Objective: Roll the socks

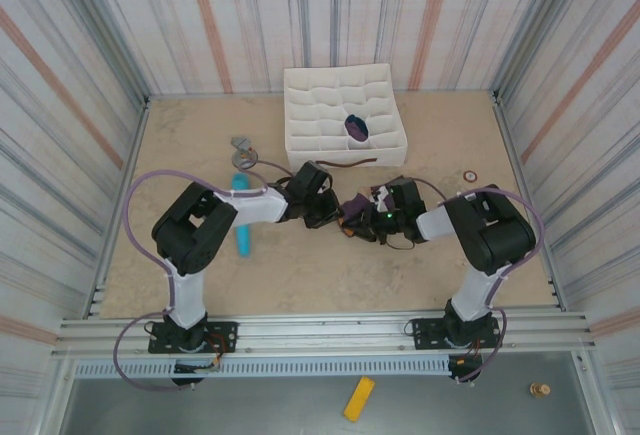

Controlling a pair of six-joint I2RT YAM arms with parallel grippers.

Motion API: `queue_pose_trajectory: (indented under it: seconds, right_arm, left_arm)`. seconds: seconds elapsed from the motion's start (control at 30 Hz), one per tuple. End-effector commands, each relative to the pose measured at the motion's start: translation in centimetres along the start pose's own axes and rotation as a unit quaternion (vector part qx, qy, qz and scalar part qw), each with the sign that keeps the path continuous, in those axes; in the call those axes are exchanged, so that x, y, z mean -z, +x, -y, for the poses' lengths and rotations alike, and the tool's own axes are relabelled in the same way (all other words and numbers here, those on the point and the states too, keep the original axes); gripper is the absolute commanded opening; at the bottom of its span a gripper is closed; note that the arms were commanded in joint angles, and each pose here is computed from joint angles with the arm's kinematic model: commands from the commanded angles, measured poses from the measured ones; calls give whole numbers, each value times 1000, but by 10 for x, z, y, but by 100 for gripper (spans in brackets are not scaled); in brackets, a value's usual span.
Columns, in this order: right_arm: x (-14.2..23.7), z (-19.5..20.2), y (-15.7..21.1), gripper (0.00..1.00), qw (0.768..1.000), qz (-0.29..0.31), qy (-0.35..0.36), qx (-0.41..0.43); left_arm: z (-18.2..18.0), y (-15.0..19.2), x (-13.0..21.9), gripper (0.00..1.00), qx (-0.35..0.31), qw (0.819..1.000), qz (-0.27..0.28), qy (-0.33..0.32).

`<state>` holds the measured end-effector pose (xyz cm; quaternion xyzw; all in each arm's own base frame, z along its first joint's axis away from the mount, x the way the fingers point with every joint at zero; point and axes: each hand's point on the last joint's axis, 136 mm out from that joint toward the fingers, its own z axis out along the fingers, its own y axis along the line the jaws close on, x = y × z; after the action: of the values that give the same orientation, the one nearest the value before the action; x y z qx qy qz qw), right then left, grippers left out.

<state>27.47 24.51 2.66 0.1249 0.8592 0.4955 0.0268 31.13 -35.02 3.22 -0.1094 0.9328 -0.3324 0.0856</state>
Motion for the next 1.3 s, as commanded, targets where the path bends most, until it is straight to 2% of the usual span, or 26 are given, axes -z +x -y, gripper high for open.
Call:
queue_pose_trajectory:
  seconds: [0.0, 0.2, 0.37, 0.47, 0.6, 0.83, 1.07, 1.27]
  right_arm:
    - [12, 44, 16, 37, 995, 4, 97, -38]
    - [31, 1, 14, 58, 988, 19, 117, 98]
    - [38, -21, 20, 62, 962, 41, 157, 218]
    - [40, -30, 28, 63, 922, 76, 200, 323]
    - [37, -38, 46, 64, 848, 114, 241, 457]
    - [23, -38, 72, 65, 755, 141, 274, 579]
    - [1, -37, 84, 64, 697, 155, 298, 634]
    - [-16, -36, 78, 61, 676, 162, 316, 645]
  left_arm:
    - [-37, 11, 8, 0, 9, 996, -12, -89]
    - [-40, 15, 29, 0, 12, 993, -15, -119]
    - [-45, 23, 44, 0, 21, 991, -21, -128]
    - [-50, 29, 51, 0, 31, 989, -30, -140]
    - [-53, 36, 57, 0, 42, 987, -42, -147]
    - [-50, 37, 59, 0, 58, 987, -69, -137]
    - [-50, 39, 58, 0, 65, 986, -83, -127]
    - [-52, 41, 57, 0, 70, 986, -89, -122]
